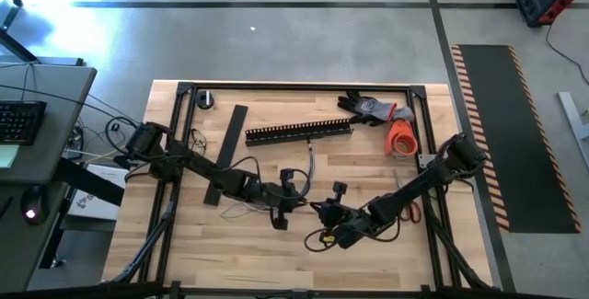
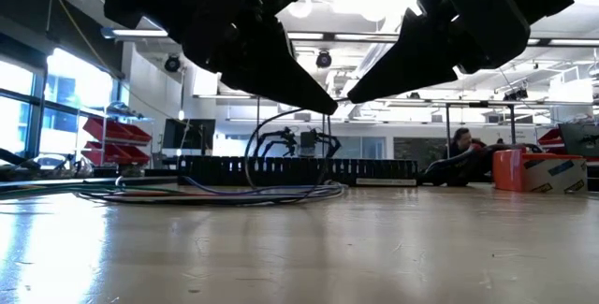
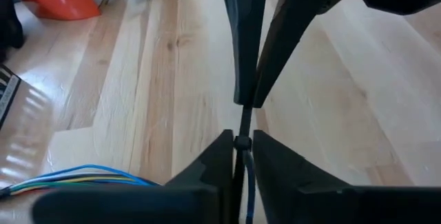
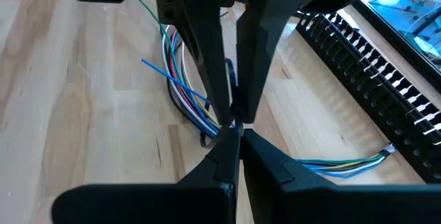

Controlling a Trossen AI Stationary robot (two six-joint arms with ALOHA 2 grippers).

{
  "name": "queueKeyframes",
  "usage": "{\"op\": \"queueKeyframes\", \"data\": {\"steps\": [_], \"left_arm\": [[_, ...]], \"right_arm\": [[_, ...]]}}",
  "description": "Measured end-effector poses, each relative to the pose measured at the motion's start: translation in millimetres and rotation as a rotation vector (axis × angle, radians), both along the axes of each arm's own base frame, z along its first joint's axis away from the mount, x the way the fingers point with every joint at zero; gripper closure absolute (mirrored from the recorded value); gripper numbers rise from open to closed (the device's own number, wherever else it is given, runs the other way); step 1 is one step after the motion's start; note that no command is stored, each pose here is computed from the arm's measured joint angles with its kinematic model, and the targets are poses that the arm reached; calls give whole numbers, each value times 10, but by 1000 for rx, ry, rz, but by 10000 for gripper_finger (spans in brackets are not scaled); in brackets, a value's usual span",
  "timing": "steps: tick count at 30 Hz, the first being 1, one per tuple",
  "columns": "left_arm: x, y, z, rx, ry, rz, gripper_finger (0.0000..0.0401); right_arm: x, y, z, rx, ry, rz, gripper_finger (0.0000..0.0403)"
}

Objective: Ziptie cables
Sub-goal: Wrap the cables together using a zip tie

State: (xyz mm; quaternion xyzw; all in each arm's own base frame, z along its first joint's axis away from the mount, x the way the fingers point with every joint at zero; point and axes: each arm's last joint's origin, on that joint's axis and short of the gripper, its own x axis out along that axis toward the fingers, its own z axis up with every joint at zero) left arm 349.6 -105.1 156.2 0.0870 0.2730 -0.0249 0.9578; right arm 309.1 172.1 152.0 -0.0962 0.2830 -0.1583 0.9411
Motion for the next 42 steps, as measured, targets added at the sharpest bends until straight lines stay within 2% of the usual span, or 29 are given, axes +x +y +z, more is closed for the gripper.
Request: {"op": "queueKeyframes", "data": {"steps": [5, 16, 19, 22, 27, 30, 32, 35, 42], "left_arm": [[-9, -28, 1, 1, -1, -6, 395], [-37, -97, -3, 17, -2, 9, 399], [-41, -95, -11, 18, 7, 11, 400], [-44, -94, -15, 20, 12, 10, 400], [-46, -96, -18, 17, 17, 2, 400], [-46, -96, -18, 16, 17, 2, 400], [-46, -96, -18, 16, 18, 2, 400], [-47, -97, -19, 15, 18, 1, 400], [-47, -100, -19, 8, 21, -10, 400]], "right_arm": [[-3, -2, -3, 1, 3, -2, 403], [-90, -13, -56, -14, 41, -68, 395], [-112, 10, -70, -1, 66, -44, 369], [-103, 37, -69, 16, 94, 22, 322], [-43, 14, -34, -69, 87, 76, 239], [24, -42, -31, -51, 66, 126, 220], [65, -86, -42, -1, 44, 173, 224], [76, -172, -89, 20, 45, 173, 247], [96, -222, -96, 22, 39, 169, 336]]}}
